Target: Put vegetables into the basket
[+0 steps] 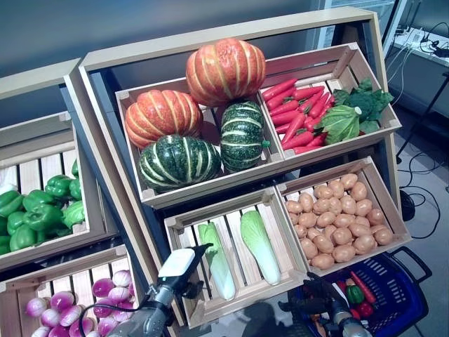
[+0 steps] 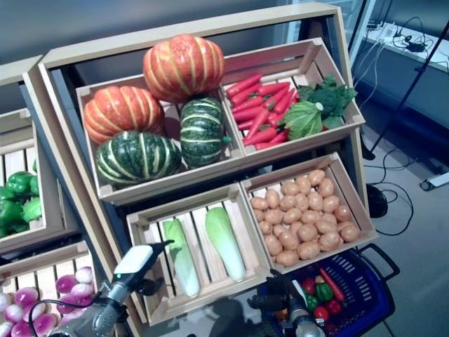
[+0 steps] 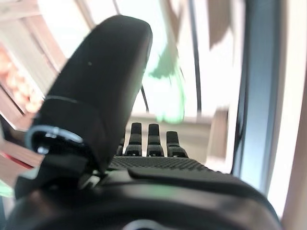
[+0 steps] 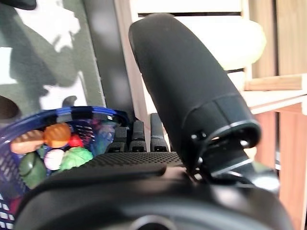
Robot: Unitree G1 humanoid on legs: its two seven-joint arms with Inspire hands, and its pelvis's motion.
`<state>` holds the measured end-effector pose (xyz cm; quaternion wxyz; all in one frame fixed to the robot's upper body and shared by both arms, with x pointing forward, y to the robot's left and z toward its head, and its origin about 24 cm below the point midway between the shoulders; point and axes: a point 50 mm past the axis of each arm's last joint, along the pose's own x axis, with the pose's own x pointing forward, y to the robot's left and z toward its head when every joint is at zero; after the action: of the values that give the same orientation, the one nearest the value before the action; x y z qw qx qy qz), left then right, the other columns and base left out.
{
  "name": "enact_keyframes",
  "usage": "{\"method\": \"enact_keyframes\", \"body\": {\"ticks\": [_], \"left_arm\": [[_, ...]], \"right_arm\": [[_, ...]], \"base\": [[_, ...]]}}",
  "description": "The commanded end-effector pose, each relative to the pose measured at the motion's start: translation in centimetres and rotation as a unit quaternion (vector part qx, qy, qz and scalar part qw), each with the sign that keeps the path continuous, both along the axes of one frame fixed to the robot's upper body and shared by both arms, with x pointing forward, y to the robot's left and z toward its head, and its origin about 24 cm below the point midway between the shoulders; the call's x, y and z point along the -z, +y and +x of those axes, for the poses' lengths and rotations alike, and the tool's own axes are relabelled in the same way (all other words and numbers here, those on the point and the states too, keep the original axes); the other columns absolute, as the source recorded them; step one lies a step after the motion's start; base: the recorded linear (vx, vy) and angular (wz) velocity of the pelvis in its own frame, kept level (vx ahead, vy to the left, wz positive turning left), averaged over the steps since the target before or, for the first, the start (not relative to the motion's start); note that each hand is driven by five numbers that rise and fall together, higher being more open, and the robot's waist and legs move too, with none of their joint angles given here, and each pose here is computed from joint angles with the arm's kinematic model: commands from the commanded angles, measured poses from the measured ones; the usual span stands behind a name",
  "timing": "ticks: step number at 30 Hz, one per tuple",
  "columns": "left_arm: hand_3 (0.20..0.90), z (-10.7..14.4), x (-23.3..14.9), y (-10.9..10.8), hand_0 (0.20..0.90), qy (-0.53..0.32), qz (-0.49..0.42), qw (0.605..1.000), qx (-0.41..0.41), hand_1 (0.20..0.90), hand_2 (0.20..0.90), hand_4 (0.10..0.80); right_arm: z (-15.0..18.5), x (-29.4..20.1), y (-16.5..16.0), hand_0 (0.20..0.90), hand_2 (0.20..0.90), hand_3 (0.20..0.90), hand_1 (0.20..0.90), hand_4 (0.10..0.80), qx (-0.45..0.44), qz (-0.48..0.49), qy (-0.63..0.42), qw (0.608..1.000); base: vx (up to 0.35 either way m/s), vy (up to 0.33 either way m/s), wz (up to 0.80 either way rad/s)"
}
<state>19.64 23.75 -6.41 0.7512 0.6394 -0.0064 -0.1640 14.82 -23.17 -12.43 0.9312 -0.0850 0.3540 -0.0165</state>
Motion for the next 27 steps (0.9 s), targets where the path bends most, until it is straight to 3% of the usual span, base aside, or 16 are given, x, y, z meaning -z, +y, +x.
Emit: {"method": "enact_keyframes", "body": {"ticks": [1,11,16,27], "left_arm": [[0.9,6.4,-6.6,3.7,0.9,-0.148,0.111,0.983,-0.014,0.9,0.9,0.8],[0.9,11.8,-14.4,5.7,0.9,-0.249,0.263,0.932,0.002,0.9,0.9,0.8],[0.9,14.2,-19.8,6.7,0.9,-0.284,0.311,0.907,0.01,0.9,0.9,0.8],[0.9,15.1,-25.4,6.0,0.9,-0.382,0.338,0.859,0.036,0.9,0.9,0.8]], "right_arm": [[4.3,-2.5,1.5,0.9,0.9,0.9,0.9,0.8,-0.028,0.032,-0.087,0.995],[9.7,-7.5,-1.9,0.9,0.9,0.9,0.9,0.8,-0.04,-0.008,-0.176,0.984],[12.6,-11.1,-3.5,0.9,0.9,0.9,0.9,0.8,-0.016,0.034,-0.235,0.971],[14.9,-15.7,-3.4,0.9,0.9,0.9,0.9,0.8,-0.024,0.052,-0.311,0.949]], "base": [[-0.135,0.083,-0.09],[-0.222,0.067,0.0],[-0.203,-0.015,0.07],[-0.085,-0.011,0.0]]}}
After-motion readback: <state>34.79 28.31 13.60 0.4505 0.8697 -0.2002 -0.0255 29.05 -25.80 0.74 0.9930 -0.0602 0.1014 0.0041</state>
